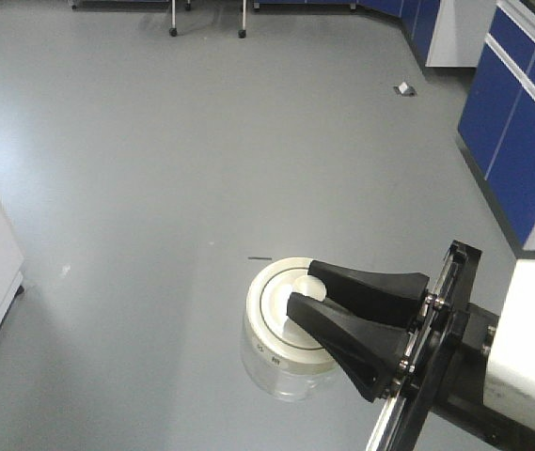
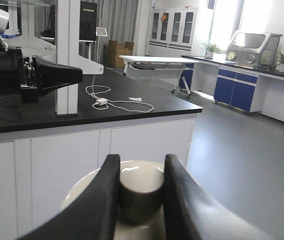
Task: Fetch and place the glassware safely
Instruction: 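Drive the base away from the bench carrying the jar in right gripper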
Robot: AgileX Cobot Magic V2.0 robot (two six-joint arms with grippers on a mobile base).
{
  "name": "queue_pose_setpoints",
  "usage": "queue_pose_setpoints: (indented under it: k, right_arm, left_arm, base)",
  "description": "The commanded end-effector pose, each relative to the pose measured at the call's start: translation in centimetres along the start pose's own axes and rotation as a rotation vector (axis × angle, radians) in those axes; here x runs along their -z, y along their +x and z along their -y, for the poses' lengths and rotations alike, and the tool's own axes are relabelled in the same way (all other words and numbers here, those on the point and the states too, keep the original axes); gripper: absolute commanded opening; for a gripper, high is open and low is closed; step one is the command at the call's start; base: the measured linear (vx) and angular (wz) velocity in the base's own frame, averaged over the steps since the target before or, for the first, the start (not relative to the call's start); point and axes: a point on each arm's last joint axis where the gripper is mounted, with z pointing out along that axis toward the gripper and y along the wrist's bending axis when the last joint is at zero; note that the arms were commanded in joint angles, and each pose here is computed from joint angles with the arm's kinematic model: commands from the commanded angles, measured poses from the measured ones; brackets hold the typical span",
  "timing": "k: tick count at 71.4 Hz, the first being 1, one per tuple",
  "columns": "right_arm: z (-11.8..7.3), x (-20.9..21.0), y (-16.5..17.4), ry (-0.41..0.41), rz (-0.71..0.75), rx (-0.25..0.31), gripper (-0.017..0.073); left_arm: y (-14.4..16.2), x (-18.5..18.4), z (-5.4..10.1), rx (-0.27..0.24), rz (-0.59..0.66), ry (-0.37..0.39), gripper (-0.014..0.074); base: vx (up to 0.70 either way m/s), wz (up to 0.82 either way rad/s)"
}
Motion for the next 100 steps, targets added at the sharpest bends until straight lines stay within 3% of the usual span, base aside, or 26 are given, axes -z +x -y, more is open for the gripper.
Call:
queue_pose_setpoints:
  k: [1,100]
  right_arm:
    - [-0.03,0.01,-2.12,-0.017,0.135,-0.002,-0.0003]
    - [-0.03,0.01,-2.11,-0.017,0.134,-0.002,-0.0003]
  left_arm:
    - [-1.55,-0.05,-0.01,0.015,0.097,0.006,-0.0007]
    - [-1.55,-0.05,-0.01,0.015,0.097,0.006,-0.0007]
  base:
    - [0.59,0.1]
    - [0.68,-0.01]
